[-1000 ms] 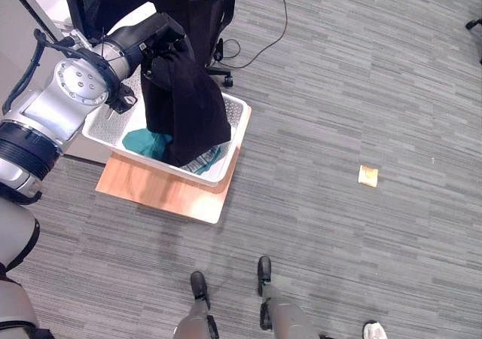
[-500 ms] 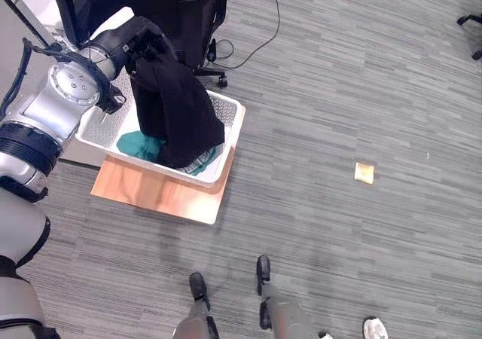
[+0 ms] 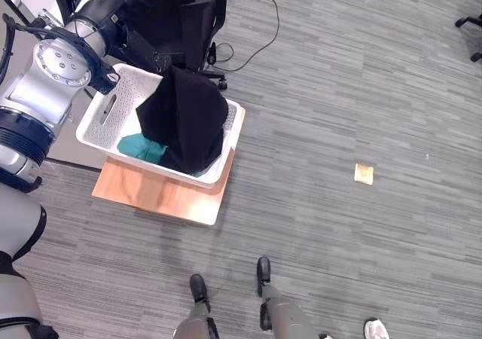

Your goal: Pick up bed clothes into laundry basket.

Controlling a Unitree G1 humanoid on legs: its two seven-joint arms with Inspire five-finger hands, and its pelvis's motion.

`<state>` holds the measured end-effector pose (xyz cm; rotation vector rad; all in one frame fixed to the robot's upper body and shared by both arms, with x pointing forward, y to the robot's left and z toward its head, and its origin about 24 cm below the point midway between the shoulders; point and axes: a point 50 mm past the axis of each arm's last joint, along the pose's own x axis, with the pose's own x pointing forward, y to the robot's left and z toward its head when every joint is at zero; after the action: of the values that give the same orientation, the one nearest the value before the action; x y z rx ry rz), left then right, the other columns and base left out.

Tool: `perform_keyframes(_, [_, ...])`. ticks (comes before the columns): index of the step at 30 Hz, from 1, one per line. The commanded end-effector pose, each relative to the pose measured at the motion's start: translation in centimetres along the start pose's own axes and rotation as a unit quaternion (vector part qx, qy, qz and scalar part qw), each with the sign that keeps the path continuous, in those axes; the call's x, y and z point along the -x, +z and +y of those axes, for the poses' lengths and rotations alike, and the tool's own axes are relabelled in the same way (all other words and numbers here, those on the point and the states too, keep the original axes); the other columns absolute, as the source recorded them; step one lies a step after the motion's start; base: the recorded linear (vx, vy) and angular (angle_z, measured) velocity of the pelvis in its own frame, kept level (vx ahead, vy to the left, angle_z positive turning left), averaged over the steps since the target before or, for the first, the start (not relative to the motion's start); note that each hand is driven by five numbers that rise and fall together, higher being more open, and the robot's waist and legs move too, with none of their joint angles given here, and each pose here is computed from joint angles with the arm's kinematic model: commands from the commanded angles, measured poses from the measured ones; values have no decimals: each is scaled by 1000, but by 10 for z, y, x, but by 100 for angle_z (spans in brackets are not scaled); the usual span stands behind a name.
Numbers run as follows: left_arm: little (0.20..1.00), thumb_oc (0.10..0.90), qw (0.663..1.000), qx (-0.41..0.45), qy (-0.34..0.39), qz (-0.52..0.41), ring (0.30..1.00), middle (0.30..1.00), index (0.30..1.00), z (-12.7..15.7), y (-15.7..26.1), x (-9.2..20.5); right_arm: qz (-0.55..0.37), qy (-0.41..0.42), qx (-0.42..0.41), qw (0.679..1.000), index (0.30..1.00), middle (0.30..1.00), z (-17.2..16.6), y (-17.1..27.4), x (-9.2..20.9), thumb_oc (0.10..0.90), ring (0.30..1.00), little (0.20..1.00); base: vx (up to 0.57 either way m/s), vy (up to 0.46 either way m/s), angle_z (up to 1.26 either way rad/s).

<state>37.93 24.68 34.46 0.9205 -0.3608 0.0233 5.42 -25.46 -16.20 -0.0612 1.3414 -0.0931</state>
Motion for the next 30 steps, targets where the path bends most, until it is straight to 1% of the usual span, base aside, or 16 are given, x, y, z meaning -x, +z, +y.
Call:
perform_keyframes(1, [900, 800, 967, 61, 177, -171, 900, 900, 900, 93, 83, 13, 77, -80, -13, 994, 900, 900, -51, -35, 16, 800, 900, 900, 3, -8, 5])
perform_keyframes(8, [900, 800, 955, 78, 193, -211, 900, 900, 900, 103, 87, 29, 84, -98, -18, 992, 900, 900, -61, -34, 19, 800, 900, 900, 2, -14, 7])
perform_keyframes(12, [900, 800, 950, 86, 192, -229, 900, 900, 900, 99, 85, 36, 84, -106, -13, 991, 900, 900, -65, -32, 20, 800, 900, 900, -12, -16, 28])
perform_keyframes(13, [900, 800, 943, 100, 193, -254, 900, 900, 900, 95, 85, 45, 77, -110, -4, 991, 900, 900, -67, -26, 19, 800, 900, 900, -15, -15, 25])
perform_keyframes(14, [900, 800, 943, 101, 194, -252, 900, 900, 900, 94, 82, 46, 78, -112, -3, 991, 900, 900, -69, -26, 20, 800, 900, 900, -13, -18, 48])
perform_keyframes(17, [900, 800, 937, 120, 196, -265, 900, 900, 900, 66, 58, 68, 28, -99, 31, 994, 900, 900, -58, -4, 14, 800, 900, 900, -18, 1, 48])
perform_keyframes(18, [900, 800, 937, 122, 199, -262, 900, 900, 900, 66, 54, 70, 28, -103, 34, 994, 900, 900, -61, -3, 15, 800, 900, 900, -19, -4, 61])
perform_keyframes(19, [900, 800, 939, 137, 197, -246, 900, 900, 900, 50, 36, 77, -12, -78, 46, 996, 900, 900, -46, 10, 10, 800, 900, 900, -33, -7, 105])
perform_keyframes(22, [900, 800, 943, 167, 193, -214, 900, 900, 900, 29, 8, 88, -79, -41, 81, 993, 900, 900, -22, 34, 9, 800, 900, 900, -31, -37, 124])
perform_keyframes(23, [900, 800, 943, 167, 194, -213, 900, 900, 900, 29, 7, 89, -78, -42, 82, 993, 900, 900, -22, 34, 9, 800, 900, 900, -39, -95, 166])
perform_keyframes(24, [900, 800, 938, 227, 202, -166, 900, 900, 900, 9, -23, 97, -112, -33, 80, 990, 900, 900, -16, 41, 12, 800, 900, 900, -66, -138, 156])
perform_keyframes(25, [900, 800, 939, 240, 201, -140, 900, 900, 900, -1, -39, 104, -119, -33, 77, 989, 900, 900, -14, 43, 13, 800, 900, 900, -136, -195, 184])
perform_keyframes(27, [900, 800, 933, 270, 222, -86, 900, 900, 900, -14, -72, 127, -126, -28, 89, 988, 900, 900, -11, 48, 13, 800, 900, 900, -128, -177, 150])
perform_keyframes(28, [900, 800, 933, 270, 223, -84, 900, 900, 900, -14, -73, 129, -125, -29, 91, 987, 900, 900, -12, 47, 13, 800, 900, 900, -155, -282, 84])
perform_keyframes(29, [900, 800, 910, 323, 259, -15, 900, 900, 900, -25, -112, 163, -133, -38, 110, 984, 900, 900, -17, 57, 14, 800, 900, 900, -167, -269, 71])
perform_keyframes(30, [900, 800, 903, 341, 262, 8, 900, 900, 900, -34, -122, 175, -136, -42, 118, 983, 900, 900, -21, 61, 15, 800, 900, 900, -285, -342, 62])
